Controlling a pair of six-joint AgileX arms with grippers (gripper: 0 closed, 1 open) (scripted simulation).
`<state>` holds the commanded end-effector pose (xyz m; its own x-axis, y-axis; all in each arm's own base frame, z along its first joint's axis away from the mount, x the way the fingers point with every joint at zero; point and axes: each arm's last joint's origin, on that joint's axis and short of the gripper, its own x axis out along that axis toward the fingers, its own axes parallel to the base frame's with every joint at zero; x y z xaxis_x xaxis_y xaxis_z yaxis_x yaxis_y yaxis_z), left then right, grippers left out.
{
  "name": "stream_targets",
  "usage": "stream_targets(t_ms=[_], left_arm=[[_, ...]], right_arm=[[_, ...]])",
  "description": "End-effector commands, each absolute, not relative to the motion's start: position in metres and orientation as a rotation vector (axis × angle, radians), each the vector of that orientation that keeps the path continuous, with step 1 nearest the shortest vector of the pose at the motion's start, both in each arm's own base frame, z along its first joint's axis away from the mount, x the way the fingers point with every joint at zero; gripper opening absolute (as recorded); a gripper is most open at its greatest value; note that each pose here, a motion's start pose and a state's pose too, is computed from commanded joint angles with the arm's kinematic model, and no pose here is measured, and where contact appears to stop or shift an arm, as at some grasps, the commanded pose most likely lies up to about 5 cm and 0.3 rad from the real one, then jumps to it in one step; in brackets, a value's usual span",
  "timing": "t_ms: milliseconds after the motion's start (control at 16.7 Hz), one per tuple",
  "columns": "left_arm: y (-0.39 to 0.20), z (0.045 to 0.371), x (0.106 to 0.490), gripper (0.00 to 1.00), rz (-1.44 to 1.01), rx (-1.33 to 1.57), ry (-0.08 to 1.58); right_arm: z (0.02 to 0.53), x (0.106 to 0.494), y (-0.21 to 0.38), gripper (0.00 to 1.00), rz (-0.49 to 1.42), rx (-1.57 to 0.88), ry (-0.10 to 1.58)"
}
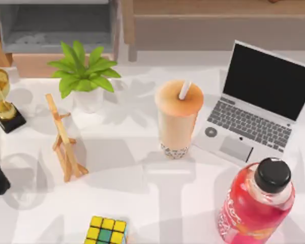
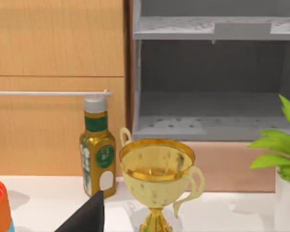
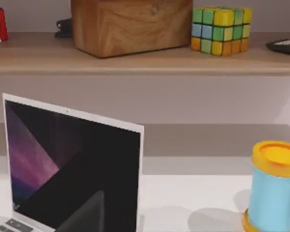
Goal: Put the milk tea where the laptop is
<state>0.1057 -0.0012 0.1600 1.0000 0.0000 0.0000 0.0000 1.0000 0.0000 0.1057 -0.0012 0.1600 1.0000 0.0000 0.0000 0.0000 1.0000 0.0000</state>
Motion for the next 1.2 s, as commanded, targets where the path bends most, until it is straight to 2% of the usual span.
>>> stream_targets(t_ms=[300,660,960,1200], left_arm=[[-0.001,0.160,0.106,1.00,0.000,0.000,0.000],[-0.001,0.160,0.106,1.00,0.000,0.000,0.000],[-0.001,0.160,0.106,1.00,0.000,0.000,0.000],[-0.001,0.160,0.106,1.00,0.000,0.000,0.000]], right_arm=[[0.173,0.106,0.003,1.00,0.010,0.035,0.022],[0.234,0.123,0.034,1.00,0.056,0.167,0.175],[0.273,0.166,0.104,1.00,0.066,0.192,0.383],[0.267,0.191,0.188,1.00,0.044,0.138,0.511]])
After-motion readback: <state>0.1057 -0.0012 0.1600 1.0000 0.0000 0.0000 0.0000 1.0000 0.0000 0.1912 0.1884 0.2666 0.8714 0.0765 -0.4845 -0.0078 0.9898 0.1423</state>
